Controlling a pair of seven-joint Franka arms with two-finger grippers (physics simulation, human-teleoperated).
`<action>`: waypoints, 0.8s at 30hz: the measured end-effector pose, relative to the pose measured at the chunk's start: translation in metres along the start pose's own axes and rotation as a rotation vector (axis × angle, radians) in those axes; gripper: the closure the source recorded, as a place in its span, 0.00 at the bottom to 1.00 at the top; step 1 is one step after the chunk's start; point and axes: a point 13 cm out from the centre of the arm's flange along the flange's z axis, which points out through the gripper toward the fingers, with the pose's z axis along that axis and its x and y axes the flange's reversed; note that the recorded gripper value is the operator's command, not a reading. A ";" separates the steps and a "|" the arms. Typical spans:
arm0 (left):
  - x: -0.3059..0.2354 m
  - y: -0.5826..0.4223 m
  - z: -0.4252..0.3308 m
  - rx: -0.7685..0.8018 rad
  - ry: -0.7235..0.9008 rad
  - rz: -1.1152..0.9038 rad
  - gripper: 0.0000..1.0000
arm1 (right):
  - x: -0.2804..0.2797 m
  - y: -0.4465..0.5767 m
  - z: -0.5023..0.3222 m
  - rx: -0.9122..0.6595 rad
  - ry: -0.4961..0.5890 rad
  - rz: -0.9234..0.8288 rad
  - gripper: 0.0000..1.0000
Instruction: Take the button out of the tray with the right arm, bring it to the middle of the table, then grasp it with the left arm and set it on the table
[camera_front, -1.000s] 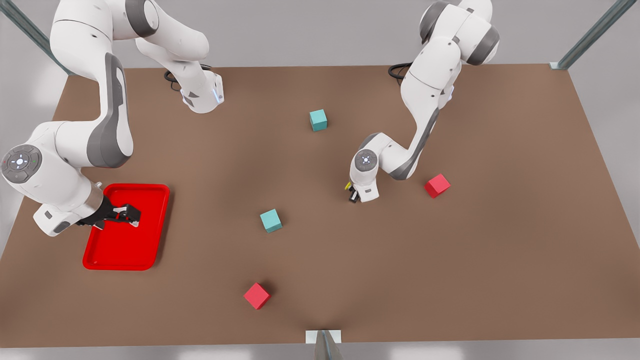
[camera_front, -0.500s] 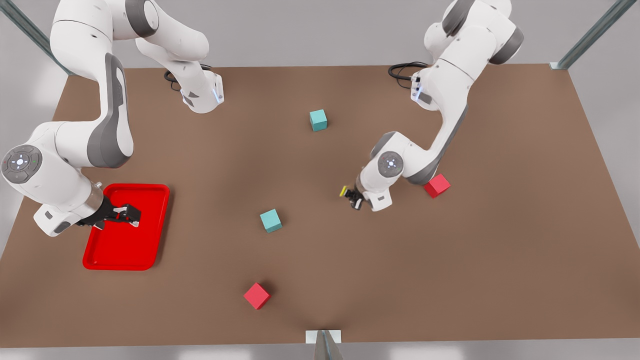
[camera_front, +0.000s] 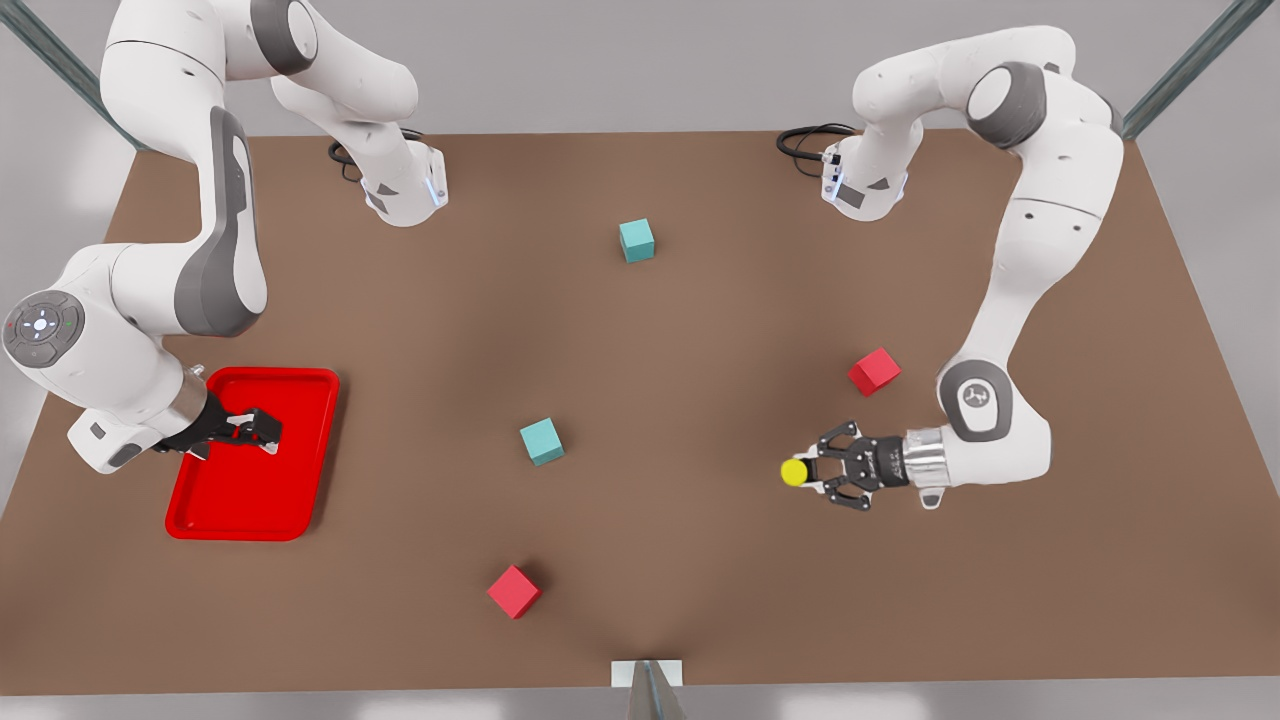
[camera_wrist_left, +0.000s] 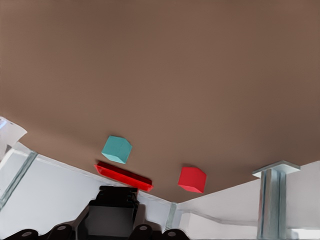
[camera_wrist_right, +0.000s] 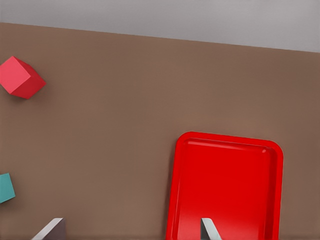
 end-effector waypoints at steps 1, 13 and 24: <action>-0.006 0.000 -0.003 -0.012 0.019 0.015 0.59 | 0.000 0.000 0.000 0.000 0.000 0.000 0.00; -0.139 -0.008 -0.034 -0.103 0.244 0.169 0.59 | 0.000 0.000 0.003 -0.001 0.004 -0.001 0.00; -0.177 -0.003 -0.024 -0.097 0.297 0.379 0.59 | 0.000 0.000 0.003 -0.001 0.005 -0.001 0.00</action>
